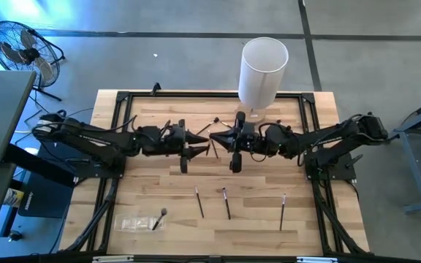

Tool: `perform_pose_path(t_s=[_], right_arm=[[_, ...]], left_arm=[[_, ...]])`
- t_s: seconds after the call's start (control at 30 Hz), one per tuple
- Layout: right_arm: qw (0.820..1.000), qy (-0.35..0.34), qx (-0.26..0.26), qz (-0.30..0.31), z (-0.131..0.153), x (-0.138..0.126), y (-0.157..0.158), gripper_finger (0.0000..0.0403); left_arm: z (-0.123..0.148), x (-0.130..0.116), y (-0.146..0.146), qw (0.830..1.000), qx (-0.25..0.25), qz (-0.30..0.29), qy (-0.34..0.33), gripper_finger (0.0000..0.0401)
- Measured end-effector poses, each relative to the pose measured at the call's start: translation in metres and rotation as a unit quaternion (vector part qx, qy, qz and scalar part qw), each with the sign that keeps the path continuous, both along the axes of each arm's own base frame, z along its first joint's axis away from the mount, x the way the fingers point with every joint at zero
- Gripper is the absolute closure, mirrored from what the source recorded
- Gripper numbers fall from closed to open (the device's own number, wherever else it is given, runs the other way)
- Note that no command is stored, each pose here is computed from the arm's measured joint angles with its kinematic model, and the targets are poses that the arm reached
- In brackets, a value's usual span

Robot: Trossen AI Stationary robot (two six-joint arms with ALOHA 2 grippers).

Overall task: Put items in baskets/containers
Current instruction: Put the black eyeshadow brush into the transparent organizer

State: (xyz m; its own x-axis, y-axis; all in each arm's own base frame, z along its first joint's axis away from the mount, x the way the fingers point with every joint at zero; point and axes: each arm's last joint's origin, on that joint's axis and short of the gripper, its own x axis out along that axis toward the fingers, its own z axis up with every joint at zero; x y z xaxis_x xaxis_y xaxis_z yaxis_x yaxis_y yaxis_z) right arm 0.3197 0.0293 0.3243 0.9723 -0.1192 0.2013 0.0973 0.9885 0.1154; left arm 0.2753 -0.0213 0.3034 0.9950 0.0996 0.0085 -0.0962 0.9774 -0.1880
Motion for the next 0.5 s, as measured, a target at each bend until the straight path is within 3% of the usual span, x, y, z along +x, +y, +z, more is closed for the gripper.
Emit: perform_pose_path(t_s=[0.5], right_arm=[[1.000, 0.013, -0.005, -0.003, -0.0023, 0.0005, -0.0004, 0.0403]], left_arm=[[0.0085, 0.0031, 0.0081, 1.000, -0.002, 0.001, -0.025, 0.0272]])
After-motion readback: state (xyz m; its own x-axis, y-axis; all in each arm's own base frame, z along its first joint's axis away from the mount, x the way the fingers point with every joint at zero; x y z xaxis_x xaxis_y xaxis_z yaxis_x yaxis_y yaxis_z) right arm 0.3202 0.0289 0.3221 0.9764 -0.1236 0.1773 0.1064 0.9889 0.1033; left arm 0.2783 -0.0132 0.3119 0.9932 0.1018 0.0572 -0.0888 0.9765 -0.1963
